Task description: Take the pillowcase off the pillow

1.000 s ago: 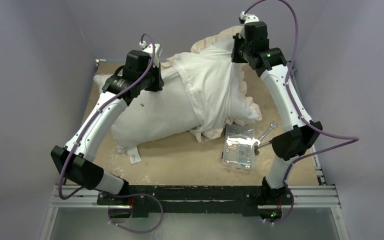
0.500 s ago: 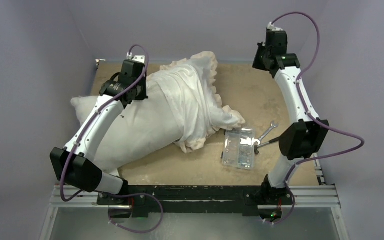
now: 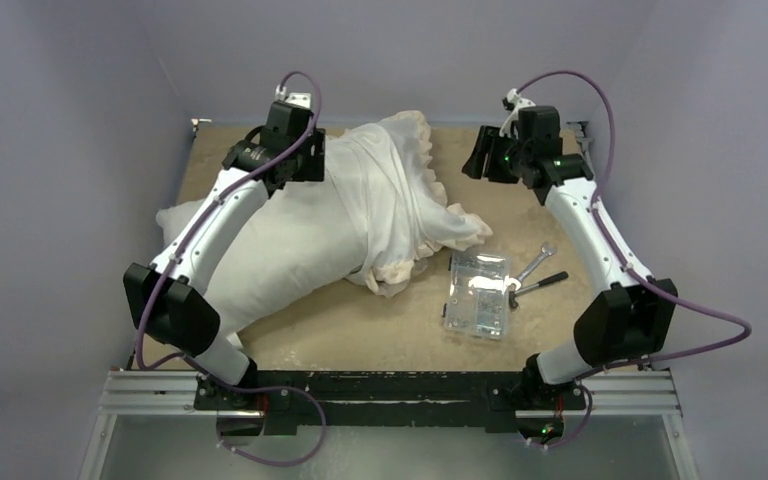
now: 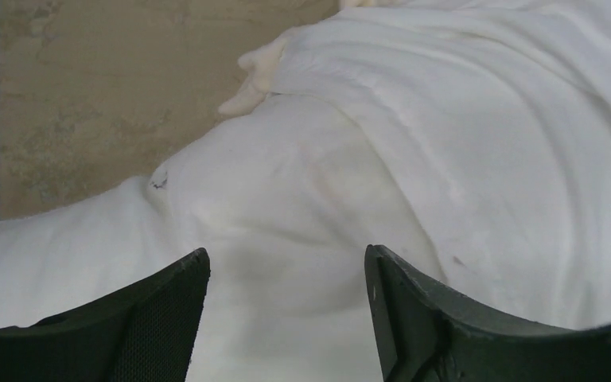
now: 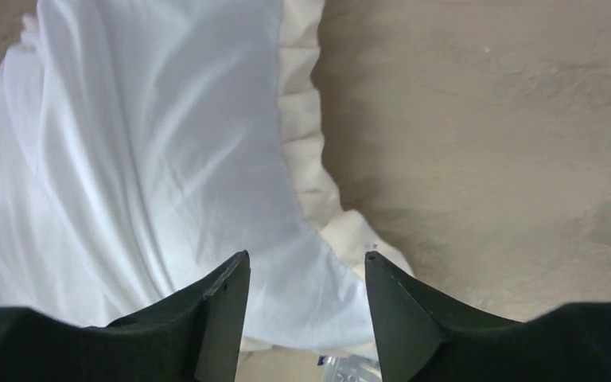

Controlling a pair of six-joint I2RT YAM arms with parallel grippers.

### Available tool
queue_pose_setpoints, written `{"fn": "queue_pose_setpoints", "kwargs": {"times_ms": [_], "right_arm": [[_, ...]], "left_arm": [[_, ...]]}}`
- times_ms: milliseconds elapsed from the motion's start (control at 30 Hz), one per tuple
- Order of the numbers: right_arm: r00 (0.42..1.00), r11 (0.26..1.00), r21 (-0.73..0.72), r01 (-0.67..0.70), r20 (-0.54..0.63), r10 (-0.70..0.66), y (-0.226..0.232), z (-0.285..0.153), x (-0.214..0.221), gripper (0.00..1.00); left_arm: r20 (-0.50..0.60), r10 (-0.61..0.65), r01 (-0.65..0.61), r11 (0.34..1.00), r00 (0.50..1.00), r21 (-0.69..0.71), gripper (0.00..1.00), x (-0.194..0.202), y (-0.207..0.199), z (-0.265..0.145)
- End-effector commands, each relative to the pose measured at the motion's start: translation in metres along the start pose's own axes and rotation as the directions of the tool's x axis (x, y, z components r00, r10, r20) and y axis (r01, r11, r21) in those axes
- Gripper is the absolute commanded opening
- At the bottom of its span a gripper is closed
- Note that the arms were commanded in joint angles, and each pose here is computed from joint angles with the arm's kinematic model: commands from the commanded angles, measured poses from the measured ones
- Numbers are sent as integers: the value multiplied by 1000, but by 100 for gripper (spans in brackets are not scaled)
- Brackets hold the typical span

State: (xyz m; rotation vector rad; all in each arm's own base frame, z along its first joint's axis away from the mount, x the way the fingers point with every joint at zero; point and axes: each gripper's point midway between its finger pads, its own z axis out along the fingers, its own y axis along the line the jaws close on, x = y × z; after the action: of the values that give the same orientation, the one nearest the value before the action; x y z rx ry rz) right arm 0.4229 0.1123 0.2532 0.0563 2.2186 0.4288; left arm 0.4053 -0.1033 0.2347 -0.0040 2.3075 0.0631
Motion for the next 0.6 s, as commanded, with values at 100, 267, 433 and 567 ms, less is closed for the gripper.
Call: {"fn": "queue_pose_setpoints", "kwargs": {"times_ms": [100,267,433,567], "right_arm": [[998,985,-168,35,-48,-43,50,-18,55,71],[993,968,-249,-13,-118,-17,70,-18,106,83],[986,954,-296,-47,-169,-4,79,-20,141,94],[978,950,-308,-55,-208,-11,83,-15,161,98]], "left_arm": [[122,140,-148,987,983,65,77,-14,-55,-48],[67,197,-203,974,978,101,83,20,-58,-64],[-10,217,-213,968,976,135,88,62,-53,-74],[-76,209,-194,966,975,169,94,93,-55,-73]]}}
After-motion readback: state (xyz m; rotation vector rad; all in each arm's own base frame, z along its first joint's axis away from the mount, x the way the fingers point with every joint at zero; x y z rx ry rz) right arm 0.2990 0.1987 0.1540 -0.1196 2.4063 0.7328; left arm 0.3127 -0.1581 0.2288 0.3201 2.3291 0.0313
